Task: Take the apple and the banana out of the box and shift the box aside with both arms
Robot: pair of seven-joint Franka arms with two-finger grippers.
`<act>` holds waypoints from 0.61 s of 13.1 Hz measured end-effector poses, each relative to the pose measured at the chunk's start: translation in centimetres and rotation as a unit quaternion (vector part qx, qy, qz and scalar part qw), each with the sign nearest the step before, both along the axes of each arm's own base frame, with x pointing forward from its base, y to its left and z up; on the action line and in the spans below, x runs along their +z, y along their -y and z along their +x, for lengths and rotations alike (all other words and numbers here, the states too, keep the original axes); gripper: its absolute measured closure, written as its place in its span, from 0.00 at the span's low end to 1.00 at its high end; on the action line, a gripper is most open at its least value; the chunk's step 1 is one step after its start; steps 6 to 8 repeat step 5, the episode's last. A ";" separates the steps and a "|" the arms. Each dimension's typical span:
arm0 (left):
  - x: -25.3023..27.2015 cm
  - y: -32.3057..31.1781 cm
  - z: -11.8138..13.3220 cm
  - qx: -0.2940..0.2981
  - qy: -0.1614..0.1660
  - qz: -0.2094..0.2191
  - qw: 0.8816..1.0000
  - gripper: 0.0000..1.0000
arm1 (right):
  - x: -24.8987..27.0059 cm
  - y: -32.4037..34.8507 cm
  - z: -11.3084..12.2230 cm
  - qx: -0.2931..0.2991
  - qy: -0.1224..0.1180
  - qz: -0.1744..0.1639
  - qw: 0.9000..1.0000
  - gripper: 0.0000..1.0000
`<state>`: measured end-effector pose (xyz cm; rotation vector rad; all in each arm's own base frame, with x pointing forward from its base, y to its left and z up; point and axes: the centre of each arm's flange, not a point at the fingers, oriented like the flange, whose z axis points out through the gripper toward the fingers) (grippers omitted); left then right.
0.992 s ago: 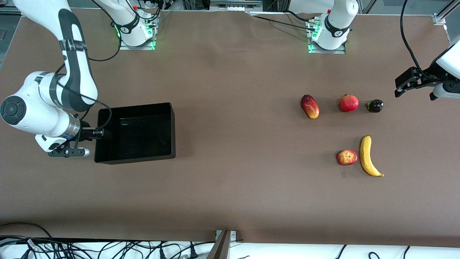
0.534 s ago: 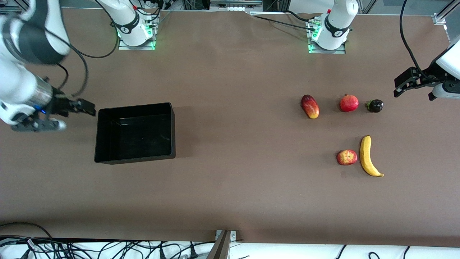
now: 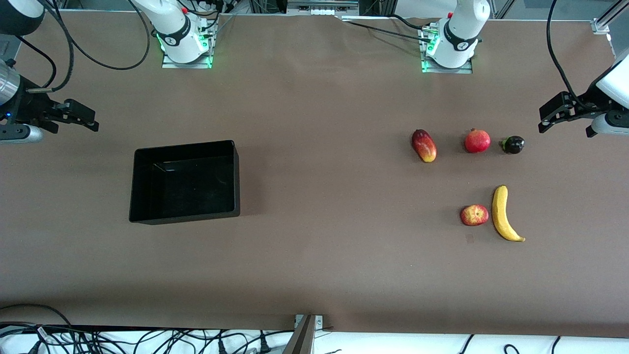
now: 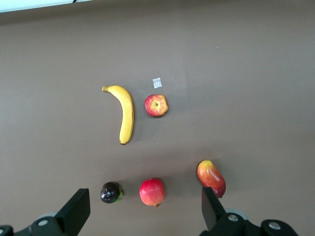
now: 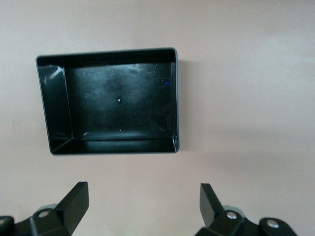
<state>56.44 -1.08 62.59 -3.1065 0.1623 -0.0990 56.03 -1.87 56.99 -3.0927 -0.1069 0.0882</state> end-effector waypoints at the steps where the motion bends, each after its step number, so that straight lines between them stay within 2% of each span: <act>1: 0.0 0.0 0.0 0.000 0.000 0.000 1.000 0.00 | 0.0 1.0 -0.1 0.001 -0.003 0.004 1.000 0.00; 8: 0.0 0.0 0.0 0.000 0.000 0.000 1.000 0.00 | 0.4 2.0 -0.2 0.007 0.000 0.005 1.000 0.00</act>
